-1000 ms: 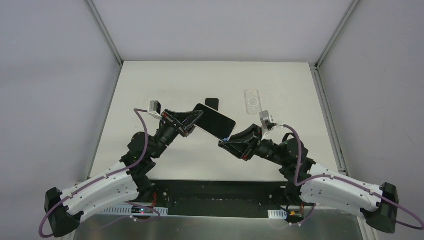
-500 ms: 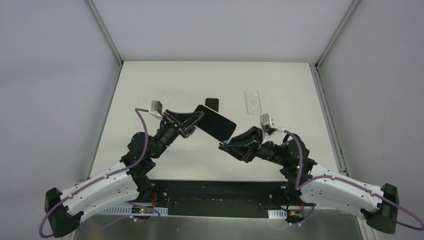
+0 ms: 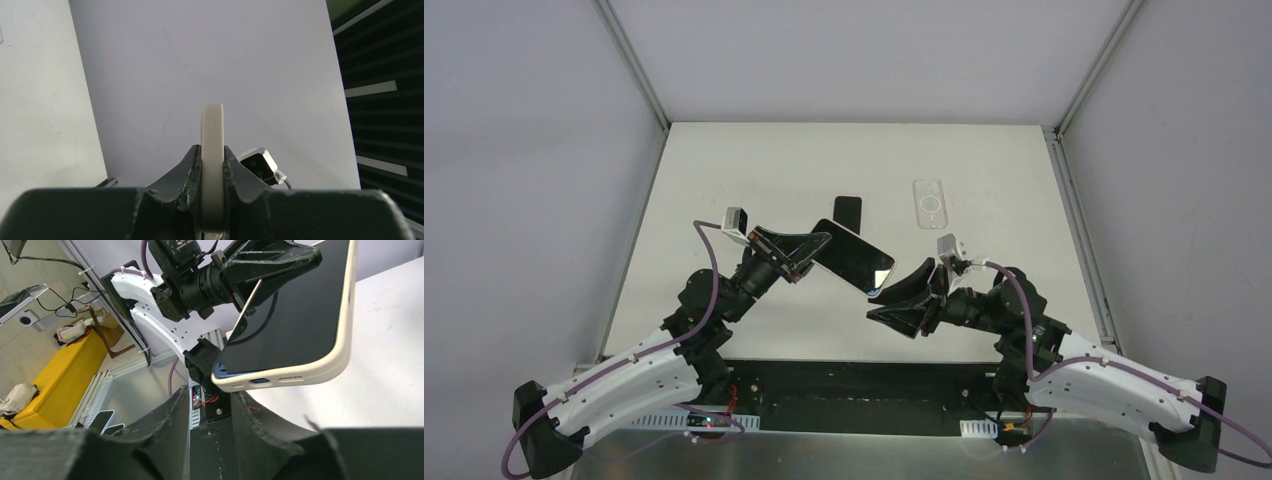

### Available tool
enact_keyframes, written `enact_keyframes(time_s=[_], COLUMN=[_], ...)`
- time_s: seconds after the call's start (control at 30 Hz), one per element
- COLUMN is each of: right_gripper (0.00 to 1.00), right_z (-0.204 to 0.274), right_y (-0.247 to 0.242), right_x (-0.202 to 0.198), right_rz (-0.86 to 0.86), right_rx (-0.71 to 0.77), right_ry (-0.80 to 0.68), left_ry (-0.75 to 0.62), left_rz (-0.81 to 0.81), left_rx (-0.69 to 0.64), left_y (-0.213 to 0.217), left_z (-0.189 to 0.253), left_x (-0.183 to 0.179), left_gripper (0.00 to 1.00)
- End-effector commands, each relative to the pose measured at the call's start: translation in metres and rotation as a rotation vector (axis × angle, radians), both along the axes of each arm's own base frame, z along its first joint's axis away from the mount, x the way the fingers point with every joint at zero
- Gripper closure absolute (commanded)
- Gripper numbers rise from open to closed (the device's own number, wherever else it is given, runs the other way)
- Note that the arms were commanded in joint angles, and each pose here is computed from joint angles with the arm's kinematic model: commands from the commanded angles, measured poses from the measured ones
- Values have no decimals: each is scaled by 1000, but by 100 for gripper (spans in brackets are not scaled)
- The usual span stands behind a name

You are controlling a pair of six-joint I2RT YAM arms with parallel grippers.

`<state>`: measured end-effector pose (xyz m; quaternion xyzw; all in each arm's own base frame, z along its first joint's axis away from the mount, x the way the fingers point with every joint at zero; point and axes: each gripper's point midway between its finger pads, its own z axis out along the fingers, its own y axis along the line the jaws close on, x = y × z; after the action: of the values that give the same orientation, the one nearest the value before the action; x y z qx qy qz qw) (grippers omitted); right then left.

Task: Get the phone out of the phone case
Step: Remove the phone case from the phone.

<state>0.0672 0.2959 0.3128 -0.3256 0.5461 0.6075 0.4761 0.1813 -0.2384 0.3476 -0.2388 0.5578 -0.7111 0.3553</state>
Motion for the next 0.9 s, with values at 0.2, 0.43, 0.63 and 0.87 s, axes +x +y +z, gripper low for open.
enact_keyframes(time_s=[0.2, 0.43, 0.63, 0.87], right_gripper=[36, 1, 0, 1], right_z=[21, 9, 10, 26], right_y=[-27, -42, -56, -72], right_x=[-6, -8, 7, 52], right_rz=[-48, -78, -196, -443], right_rx=[26, 0, 37, 188], right_ry=[33, 126, 279, 509], left_ry=[-109, -145, -151, -168], left_rz=[75, 91, 88, 52], left_rx=[-37, -18, 5, 20], left_y=[19, 22, 19, 13], left_z=[34, 40, 37, 39], left_x=[-1, -2, -1, -5], left_gripper=[100, 100, 100, 100])
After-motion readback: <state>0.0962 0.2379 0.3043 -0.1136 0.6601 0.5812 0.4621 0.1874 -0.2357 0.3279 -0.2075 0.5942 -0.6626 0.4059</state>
